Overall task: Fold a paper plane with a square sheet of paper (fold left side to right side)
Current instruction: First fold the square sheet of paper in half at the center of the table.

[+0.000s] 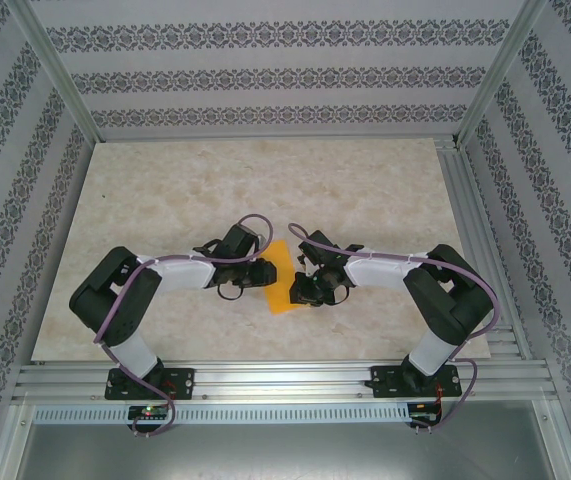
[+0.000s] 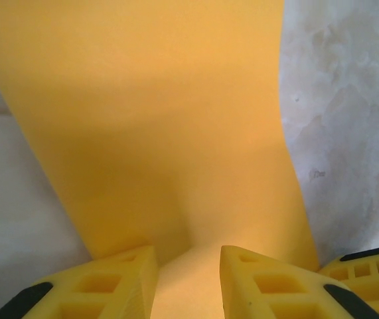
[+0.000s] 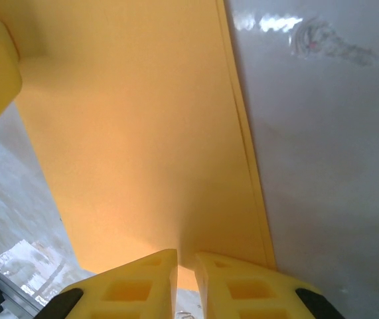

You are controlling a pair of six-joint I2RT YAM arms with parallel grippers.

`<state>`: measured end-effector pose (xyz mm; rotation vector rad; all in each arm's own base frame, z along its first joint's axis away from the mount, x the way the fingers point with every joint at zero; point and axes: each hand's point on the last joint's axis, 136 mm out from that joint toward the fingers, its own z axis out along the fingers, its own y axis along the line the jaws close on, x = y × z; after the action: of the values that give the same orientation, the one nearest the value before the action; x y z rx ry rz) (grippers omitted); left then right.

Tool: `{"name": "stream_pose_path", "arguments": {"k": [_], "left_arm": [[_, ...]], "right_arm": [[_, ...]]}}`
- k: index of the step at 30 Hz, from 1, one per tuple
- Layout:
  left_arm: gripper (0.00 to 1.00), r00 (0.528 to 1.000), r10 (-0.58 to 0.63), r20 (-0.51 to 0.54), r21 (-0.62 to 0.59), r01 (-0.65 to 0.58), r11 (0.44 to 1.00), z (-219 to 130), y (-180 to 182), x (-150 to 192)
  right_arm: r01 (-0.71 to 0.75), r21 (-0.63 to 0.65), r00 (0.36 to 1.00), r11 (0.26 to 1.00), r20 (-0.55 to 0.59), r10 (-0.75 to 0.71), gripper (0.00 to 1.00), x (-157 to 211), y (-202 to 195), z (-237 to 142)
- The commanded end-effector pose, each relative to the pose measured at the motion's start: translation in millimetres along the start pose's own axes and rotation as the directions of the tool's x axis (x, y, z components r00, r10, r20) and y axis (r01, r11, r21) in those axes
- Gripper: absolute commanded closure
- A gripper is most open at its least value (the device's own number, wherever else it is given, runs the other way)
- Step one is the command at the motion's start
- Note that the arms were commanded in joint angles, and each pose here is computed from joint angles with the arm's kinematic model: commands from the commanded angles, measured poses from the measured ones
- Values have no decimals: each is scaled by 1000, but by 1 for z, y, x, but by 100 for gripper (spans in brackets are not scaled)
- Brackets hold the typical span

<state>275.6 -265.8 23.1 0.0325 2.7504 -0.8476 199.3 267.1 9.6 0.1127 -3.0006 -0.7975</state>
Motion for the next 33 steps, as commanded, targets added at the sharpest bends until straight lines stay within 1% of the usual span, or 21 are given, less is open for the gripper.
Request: {"name": "stream_pose_path", "arguments": {"k": [1, 10, 14, 18, 22, 27, 31, 33], "left_arm": [[65, 995, -4, 104, -95, 14, 995, -3, 30, -33], [63, 983, -31, 182, -91, 49, 995, -12, 45, -77], [63, 978, -10, 206, -56, 22, 998, -24, 37, -83], [63, 974, 7, 225, -24, -2, 1000, -42, 27, -75], [64, 978, 23, 207, 81, -41, 996, -49, 2, -61], [66, 987, 32, 161, 184, -62, 981, -39, -25, -42], [68, 991, 38, 128, 197, -62, 978, -24, -30, -39], [68, 993, 35, 112, 188, -56, 980, -15, -25, -39]], "right_arm": [[-49, 211, 997, 976, -44, 59, 82, 20, -52, 9], [-46, 212, 997, 976, -44, 57, 82, 21, -52, 9], [-46, 212, 998, 976, -39, 55, 82, 20, -52, 8], [-47, 213, 998, 976, -36, 56, 82, 19, -52, 8], [-46, 211, 998, 976, -38, 55, 82, 19, -51, 8], [-48, 213, 998, 976, -39, 58, 82, 20, -52, 8], [-46, 214, 997, 976, -47, 58, 82, 21, -52, 10], [-46, 216, 997, 975, -47, 58, 82, 21, -52, 10]]}}
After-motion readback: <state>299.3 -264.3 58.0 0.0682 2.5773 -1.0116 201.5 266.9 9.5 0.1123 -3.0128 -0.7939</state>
